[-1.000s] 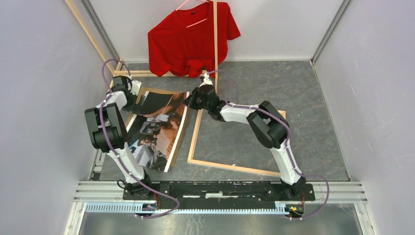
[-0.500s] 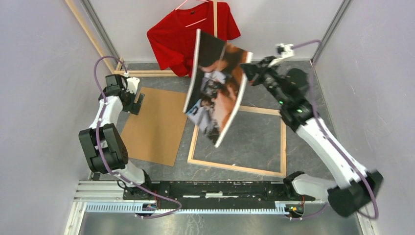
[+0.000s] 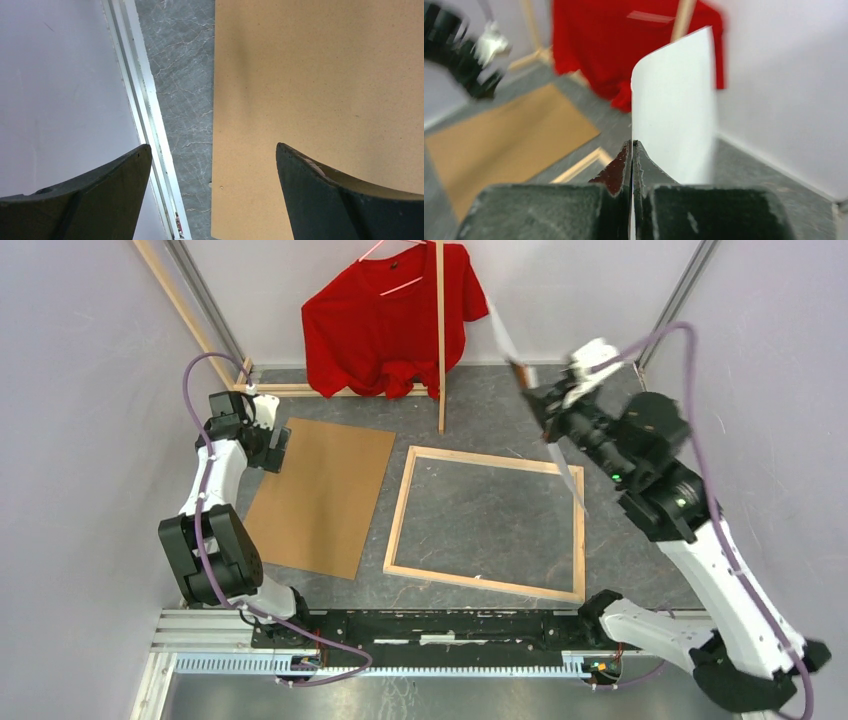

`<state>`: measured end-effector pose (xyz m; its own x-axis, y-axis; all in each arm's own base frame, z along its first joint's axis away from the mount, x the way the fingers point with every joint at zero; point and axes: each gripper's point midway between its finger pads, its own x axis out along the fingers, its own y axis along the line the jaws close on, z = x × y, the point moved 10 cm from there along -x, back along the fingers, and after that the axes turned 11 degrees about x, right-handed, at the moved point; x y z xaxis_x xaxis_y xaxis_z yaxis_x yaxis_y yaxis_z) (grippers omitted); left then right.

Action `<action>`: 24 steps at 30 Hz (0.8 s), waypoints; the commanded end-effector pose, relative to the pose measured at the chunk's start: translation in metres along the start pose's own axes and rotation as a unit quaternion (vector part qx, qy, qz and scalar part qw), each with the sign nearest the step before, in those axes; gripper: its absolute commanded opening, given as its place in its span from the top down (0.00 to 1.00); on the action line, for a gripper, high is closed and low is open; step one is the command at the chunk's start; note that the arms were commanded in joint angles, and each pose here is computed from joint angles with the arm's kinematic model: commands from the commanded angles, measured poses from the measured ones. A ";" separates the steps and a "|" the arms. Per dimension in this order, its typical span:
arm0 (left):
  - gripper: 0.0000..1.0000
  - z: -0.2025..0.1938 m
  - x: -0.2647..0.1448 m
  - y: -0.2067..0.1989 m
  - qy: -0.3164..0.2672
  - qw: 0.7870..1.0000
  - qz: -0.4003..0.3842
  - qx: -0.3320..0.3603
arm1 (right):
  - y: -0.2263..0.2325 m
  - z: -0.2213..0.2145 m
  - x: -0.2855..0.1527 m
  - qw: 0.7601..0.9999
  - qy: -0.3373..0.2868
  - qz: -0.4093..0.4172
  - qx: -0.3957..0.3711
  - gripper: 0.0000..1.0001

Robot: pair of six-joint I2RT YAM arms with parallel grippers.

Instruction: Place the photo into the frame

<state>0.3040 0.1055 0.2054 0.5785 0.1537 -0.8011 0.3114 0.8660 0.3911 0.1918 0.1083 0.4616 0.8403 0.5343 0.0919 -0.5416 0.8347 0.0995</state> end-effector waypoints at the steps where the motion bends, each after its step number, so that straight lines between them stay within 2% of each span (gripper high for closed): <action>1: 0.00 0.002 -0.008 0.001 -0.018 0.999 0.002 -0.033 | 0.038 -0.063 0.021 0.982 0.159 0.041 -0.088 1.00; 5: 0.00 0.001 -0.003 -0.001 -0.017 0.999 -0.005 -0.041 | 0.069 -0.107 0.032 0.959 0.250 0.064 -0.120 1.00; 14: 0.00 0.003 -0.002 -0.002 -0.025 0.999 -0.012 -0.041 | 0.104 -0.210 0.019 0.924 0.353 0.107 -0.101 1.00; 19: 0.00 0.004 -0.001 -0.002 -0.028 0.999 -0.016 -0.041 | 0.125 -0.233 0.015 0.929 0.356 0.086 -0.063 1.00; 24: 0.00 0.003 -0.001 -0.003 -0.028 0.999 -0.018 -0.042 | 0.139 -0.245 0.015 0.934 0.346 0.074 -0.057 1.00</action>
<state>0.3030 0.1032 0.2061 0.5920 0.1165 -0.7975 0.2919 0.8913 0.3469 0.1337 0.2499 0.2290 0.5213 0.5508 -0.6518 -0.7400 0.6721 -0.0239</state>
